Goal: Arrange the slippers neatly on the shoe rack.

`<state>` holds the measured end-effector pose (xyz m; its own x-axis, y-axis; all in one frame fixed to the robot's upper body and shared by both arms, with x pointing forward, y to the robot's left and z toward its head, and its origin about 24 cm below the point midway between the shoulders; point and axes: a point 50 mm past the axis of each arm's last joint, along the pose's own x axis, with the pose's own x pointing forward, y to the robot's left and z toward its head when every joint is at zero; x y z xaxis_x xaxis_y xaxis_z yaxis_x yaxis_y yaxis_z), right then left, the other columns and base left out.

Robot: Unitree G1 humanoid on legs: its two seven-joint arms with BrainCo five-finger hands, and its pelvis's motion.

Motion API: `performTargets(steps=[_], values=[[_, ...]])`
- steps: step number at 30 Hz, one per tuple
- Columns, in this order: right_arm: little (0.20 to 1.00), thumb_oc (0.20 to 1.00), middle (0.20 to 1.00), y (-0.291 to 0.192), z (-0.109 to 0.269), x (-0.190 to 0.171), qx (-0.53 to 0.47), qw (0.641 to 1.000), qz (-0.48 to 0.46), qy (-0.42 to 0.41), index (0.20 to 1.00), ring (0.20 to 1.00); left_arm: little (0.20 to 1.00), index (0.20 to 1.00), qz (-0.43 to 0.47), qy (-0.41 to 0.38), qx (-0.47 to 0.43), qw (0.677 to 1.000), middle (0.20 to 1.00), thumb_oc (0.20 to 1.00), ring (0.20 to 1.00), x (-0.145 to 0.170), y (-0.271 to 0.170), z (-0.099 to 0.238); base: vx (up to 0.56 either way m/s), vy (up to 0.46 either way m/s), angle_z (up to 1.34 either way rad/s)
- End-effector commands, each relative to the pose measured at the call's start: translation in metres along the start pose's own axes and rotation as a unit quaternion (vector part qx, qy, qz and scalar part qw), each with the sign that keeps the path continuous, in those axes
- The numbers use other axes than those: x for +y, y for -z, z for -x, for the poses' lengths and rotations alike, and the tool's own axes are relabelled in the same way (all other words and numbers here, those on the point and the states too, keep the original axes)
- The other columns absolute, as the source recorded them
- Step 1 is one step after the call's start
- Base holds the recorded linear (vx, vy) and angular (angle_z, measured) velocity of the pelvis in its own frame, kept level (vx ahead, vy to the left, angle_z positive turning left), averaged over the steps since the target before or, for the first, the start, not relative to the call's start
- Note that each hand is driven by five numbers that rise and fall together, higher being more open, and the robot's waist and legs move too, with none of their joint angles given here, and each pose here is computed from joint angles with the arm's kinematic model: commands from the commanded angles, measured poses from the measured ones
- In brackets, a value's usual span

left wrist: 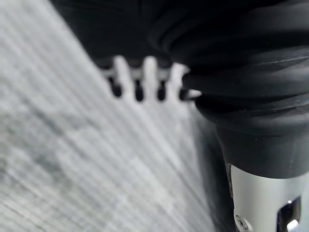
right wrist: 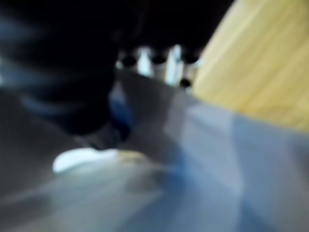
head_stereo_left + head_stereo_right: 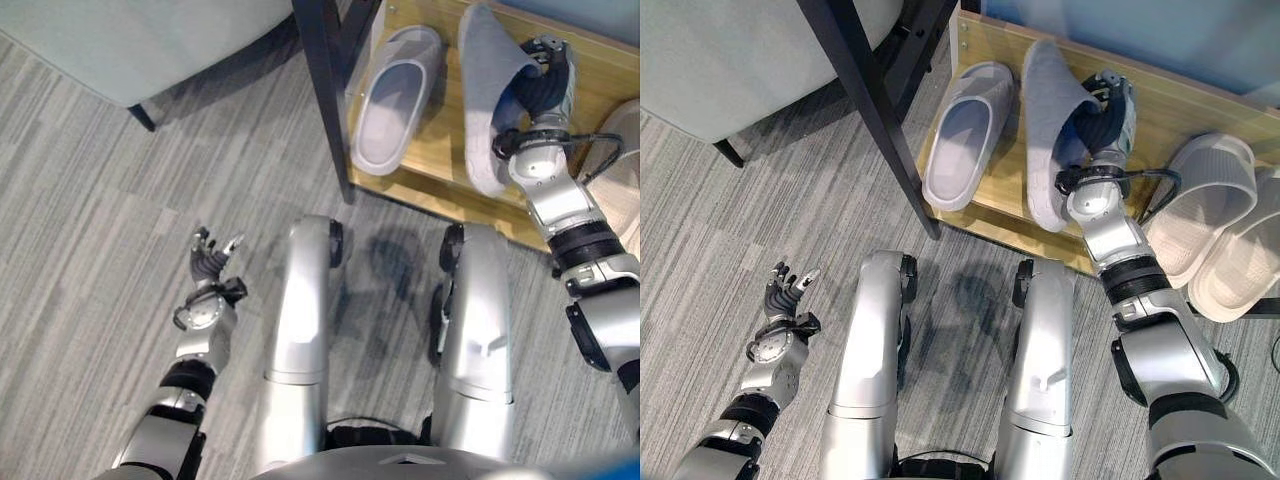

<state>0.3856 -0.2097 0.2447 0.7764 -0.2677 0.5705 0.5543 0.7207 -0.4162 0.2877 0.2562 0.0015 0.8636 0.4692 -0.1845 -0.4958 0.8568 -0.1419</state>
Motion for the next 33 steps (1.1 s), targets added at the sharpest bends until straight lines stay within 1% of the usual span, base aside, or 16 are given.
performTargets(steps=[1,4,7,9,11,15,16,21,23,33], values=[[0.200,0.200,0.200,-0.033,-0.014,-0.003,-0.045,0.998,-0.030,0.008,0.200,0.200,1.000,1.000,-0.001,0.023,0.006,1.000,1.000,1.000,1.000,-0.008,0.010,0.008,0.00,0.000,0.00],[0.200,0.200,0.200,-0.040,-0.025,0.003,-0.034,0.999,-0.013,-0.003,0.200,0.200,1.000,1.000,-0.022,0.040,0.011,0.999,1.000,1.000,1.000,-0.013,0.012,0.008,0.01,0.034,-0.02],[0.200,0.200,0.200,-0.042,-0.027,0.008,-0.028,0.999,-0.009,-0.014,0.200,0.200,1.000,1.000,-0.034,0.048,0.014,0.998,1.000,1.000,1.000,-0.015,0.014,0.009,0.02,0.062,0.00],[0.200,0.200,0.200,-0.039,-0.026,0.011,-0.022,1.000,0.002,-0.018,0.200,0.200,1.000,1.000,-0.033,0.044,0.020,0.998,1.000,1.000,1.000,-0.012,0.017,0.010,0.01,0.024,-0.01],[0.200,0.200,0.200,-0.036,-0.025,0.015,-0.009,1.000,-0.010,-0.021,0.200,0.200,1.000,1.000,-0.029,0.037,0.024,0.999,1.000,1.000,1.000,-0.011,0.018,0.009,0.01,0.021,0.00],[0.200,0.200,0.200,-0.034,-0.029,0.018,0.005,1.000,-0.003,-0.030,0.200,0.200,1.000,1.000,-0.029,0.033,0.020,0.999,1.000,1.000,1.000,-0.009,0.015,0.007,0.01,0.018,-0.01],[1.000,1.000,1.000,-0.034,-0.031,0.017,0.007,1.000,0.012,-0.023,1.000,1.000,1.000,1.000,-0.032,0.034,0.024,0.999,1.000,1.000,1.000,-0.008,0.018,0.008,0.00,0.000,0.00],[1.000,1.000,1.000,-0.035,-0.032,0.021,0.009,0.999,0.038,-0.024,1.000,1.000,1.000,1.000,-0.035,0.035,0.034,0.998,1.000,1.000,1.000,-0.008,0.022,0.009,0.00,0.000,0.00],[1.000,1.000,1.000,-0.028,-0.030,0.028,0.030,0.997,0.051,-0.041,1.000,1.000,1.000,1.000,-0.050,0.036,0.058,0.996,1.000,1.000,1.000,-0.006,0.033,0.011,0.00,0.000,0.00],[1.000,1.000,1.000,-0.027,-0.018,0.050,0.040,0.995,0.043,-0.080,1.000,1.000,1.000,1.000,-0.069,0.044,0.076,0.994,1.000,1.000,1.000,-0.007,0.040,0.011,0.00,0.000,0.00]])
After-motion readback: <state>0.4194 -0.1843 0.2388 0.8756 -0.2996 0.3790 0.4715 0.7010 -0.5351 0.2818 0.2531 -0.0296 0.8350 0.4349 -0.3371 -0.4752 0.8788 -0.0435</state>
